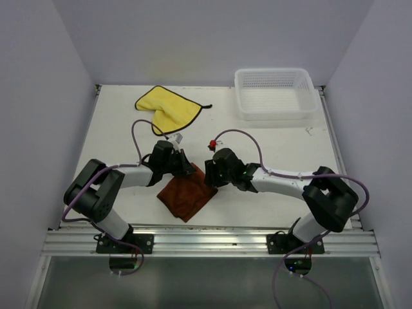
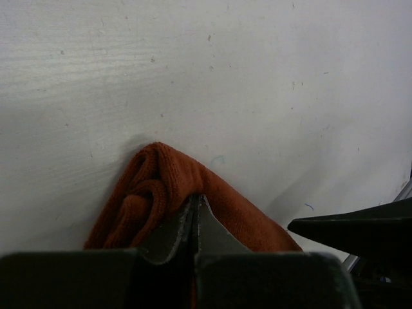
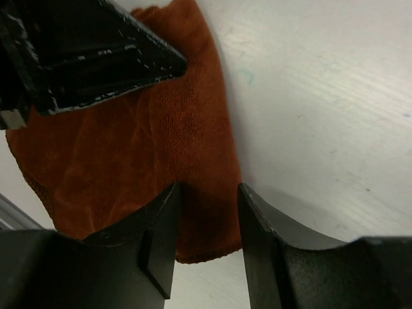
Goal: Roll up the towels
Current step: Roll the towel
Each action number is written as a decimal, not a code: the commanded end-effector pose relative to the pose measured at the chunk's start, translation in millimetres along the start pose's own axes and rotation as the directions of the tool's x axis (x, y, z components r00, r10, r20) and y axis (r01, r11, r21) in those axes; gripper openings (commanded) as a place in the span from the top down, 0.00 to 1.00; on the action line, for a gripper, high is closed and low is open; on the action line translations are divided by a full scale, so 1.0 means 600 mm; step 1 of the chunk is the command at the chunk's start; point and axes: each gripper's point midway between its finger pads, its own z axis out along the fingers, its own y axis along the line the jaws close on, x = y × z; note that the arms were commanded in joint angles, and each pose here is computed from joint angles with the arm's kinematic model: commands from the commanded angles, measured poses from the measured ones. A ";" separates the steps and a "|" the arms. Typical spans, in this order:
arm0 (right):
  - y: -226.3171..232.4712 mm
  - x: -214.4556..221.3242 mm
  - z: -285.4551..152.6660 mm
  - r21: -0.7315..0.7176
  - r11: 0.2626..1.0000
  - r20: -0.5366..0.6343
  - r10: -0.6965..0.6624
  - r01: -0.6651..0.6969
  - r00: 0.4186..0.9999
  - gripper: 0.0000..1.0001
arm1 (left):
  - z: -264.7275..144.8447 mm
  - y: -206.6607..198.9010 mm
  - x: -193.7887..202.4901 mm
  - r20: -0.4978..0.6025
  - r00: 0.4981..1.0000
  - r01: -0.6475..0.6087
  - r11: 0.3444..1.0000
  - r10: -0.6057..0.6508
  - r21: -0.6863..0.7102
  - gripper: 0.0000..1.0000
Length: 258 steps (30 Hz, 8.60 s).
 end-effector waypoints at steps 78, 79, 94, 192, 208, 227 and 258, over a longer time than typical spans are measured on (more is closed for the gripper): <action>0.009 0.038 -0.004 0.702 0.328 -0.143 -0.804 0.631 0.577 1.00 | -0.048 -0.104 -0.162 0.167 0.983 -0.079 0.996 0.071 0.040 1.00; 0.012 0.041 -0.003 0.696 0.325 -0.148 -0.808 0.641 0.570 1.00 | -0.051 -0.107 -0.157 0.166 0.983 -0.083 0.996 0.074 0.045 1.00; 0.032 0.070 0.022 0.637 0.255 -0.228 -0.839 0.727 0.494 1.00 | -0.033 -0.122 -0.037 0.036 0.984 -0.175 0.982 0.173 0.071 1.00; 0.021 0.074 -0.012 -0.245 0.962 -0.024 0.115 -0.117 0.993 1.00 | -0.006 0.006 0.051 -0.084 0.991 -0.114 0.984 0.103 -0.136 1.00; -0.063 0.016 -0.042 0.079 0.993 0.087 -0.096 0.089 0.992 1.00 | -0.012 -0.046 -0.016 -0.013 0.988 -0.152 0.982 0.152 -0.110 0.96; -0.055 -0.019 -0.089 0.560 0.689 0.070 -0.593 0.460 0.802 1.00 | -0.022 -0.132 -0.099 0.086 0.981 -0.173 0.985 0.175 -0.026 0.92; 0.056 0.074 -0.033 0.587 0.356 -0.095 -0.862 0.727 0.499 1.00 | -0.047 -0.122 -0.029 0.061 0.987 -0.153 0.988 0.151 0.037 0.94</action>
